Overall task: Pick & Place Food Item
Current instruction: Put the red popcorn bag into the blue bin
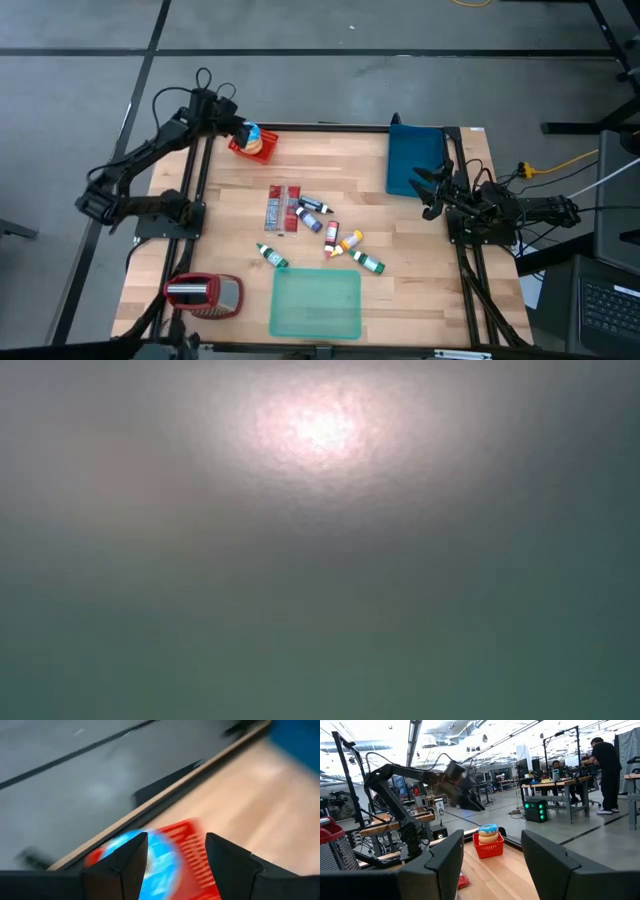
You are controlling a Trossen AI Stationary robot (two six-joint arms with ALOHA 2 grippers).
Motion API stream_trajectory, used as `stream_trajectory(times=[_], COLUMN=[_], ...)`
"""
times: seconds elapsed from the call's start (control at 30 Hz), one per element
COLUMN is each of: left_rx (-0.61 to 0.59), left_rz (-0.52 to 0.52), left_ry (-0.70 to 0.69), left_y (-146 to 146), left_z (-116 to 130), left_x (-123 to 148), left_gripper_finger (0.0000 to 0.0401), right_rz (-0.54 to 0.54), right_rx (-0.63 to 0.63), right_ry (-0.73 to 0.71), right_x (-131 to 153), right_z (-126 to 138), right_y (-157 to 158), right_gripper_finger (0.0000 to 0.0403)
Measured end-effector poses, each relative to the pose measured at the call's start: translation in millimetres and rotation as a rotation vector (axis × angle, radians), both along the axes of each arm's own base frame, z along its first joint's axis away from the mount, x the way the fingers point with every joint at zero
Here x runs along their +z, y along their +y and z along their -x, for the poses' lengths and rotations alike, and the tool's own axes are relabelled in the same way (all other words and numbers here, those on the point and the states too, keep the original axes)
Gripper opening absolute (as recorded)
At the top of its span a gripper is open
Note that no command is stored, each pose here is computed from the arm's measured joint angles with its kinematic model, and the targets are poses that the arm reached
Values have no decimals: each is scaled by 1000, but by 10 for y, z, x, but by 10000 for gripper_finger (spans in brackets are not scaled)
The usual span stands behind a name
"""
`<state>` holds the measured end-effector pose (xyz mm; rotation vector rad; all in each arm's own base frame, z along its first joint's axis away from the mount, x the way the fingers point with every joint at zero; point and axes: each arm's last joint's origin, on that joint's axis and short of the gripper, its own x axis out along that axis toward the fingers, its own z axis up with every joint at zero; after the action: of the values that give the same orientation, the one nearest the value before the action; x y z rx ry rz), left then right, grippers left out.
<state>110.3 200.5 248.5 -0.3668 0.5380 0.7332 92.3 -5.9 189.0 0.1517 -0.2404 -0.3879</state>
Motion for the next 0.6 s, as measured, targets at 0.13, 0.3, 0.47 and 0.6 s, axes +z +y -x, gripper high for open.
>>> stream_trajectory(times=[0.13,0.3,0.47,0.6], left_rx=[-180,-395,-503,-509], left_rz=[-33,-12,20,-5], left_ry=[-168,-278,-227,-34], left_y=[-266,-719,-1157,-1476], left_z=[-151,-383,-641,-810], left_x=[238,423,404,238], left_gripper_finger=[194,194,194,203], right_rz=[5,6,5,5], right_rx=[-1,-1,-1,-1], right_ry=[3,3,2,2], right_x=[0,0,0,0], right_z=[0,0,0,0], right_y=[0,0,0,0], right_gripper_finger=[204,204,204,204])
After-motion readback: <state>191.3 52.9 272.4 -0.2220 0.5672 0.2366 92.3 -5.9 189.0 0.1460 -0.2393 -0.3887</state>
